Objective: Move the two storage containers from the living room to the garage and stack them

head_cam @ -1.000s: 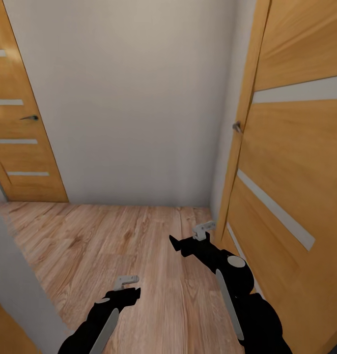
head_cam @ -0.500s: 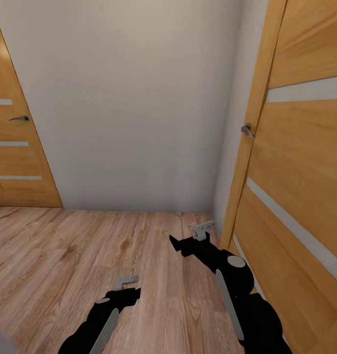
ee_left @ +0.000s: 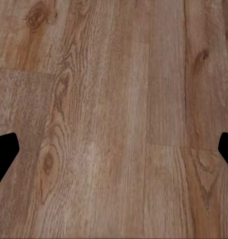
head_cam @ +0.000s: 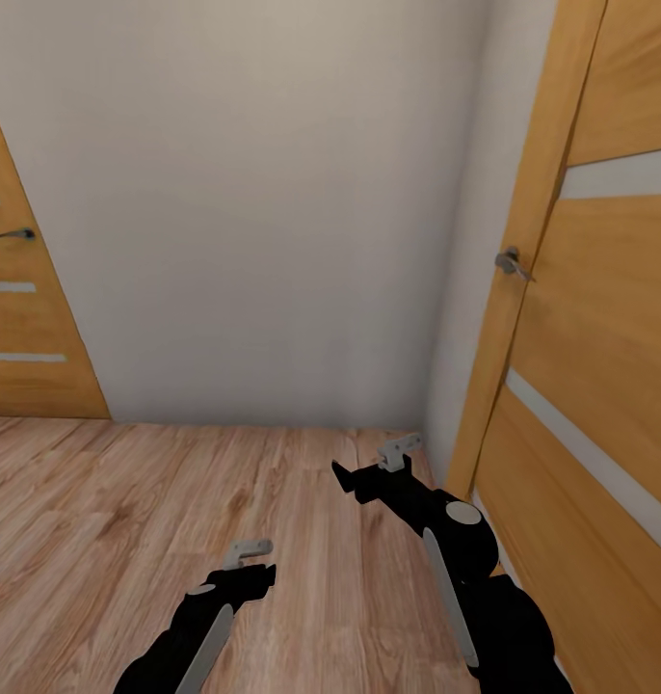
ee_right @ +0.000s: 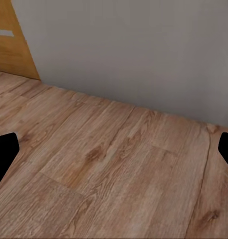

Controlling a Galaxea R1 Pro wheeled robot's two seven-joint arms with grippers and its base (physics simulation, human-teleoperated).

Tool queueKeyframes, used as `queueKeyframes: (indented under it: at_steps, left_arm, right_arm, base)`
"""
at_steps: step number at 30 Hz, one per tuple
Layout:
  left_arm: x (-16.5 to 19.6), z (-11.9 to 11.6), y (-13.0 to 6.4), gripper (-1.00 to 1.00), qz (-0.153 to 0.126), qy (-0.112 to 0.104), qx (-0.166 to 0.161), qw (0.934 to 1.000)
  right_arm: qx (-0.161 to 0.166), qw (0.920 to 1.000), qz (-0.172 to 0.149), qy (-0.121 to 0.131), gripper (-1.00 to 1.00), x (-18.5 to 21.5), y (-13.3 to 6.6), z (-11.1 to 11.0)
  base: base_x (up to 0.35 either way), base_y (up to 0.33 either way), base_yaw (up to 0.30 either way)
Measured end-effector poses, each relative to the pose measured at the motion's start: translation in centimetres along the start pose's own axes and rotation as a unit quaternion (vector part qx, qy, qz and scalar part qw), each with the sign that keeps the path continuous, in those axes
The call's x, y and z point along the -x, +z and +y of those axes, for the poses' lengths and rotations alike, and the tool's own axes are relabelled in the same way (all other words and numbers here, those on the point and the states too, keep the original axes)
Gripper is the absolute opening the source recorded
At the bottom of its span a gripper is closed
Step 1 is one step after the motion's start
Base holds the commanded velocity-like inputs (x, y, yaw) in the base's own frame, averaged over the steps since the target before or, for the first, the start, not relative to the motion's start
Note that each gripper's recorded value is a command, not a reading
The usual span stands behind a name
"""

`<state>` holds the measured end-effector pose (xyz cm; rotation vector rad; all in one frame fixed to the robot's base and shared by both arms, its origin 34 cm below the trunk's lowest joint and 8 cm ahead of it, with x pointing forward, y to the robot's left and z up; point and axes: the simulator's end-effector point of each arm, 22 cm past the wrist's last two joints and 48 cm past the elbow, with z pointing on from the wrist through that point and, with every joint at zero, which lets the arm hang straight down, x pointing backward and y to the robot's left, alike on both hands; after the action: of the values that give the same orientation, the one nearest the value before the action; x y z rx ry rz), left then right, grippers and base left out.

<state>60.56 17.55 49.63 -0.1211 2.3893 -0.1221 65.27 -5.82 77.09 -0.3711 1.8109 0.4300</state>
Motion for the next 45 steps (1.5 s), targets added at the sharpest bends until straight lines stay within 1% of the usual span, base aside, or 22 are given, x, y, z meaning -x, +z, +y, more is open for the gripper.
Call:
queueKeyframes:
  at_steps: [35, 38, 45]
  left_arm:
    - [0.06, -0.02, 0.00, 1.00, -0.001, 0.000, 0.000, 1.0000]
    - [0.03, -0.01, 0.00, 1.00, -0.001, 0.000, 0.000, 1.0000]
    - [0.03, -0.02, -0.01, 1.00, -0.001, 0.000, 0.000, 1.0000]
  right_arm:
    - [0.001, 1.0000, 0.001, 0.000, 1.00, -0.03, 0.00, 0.09]
    - [0.002, 1.0000, 0.001, 0.000, 1.00, -0.02, 0.01, 0.15]
    - [0.001, 1.0000, 0.001, 0.000, 1.00, -0.02, 0.01, 0.15]
  base:
    - [0.337, 0.000, 0.001]
    - [0.337, 0.000, 0.118]
    - [0.337, 0.000, 0.259]
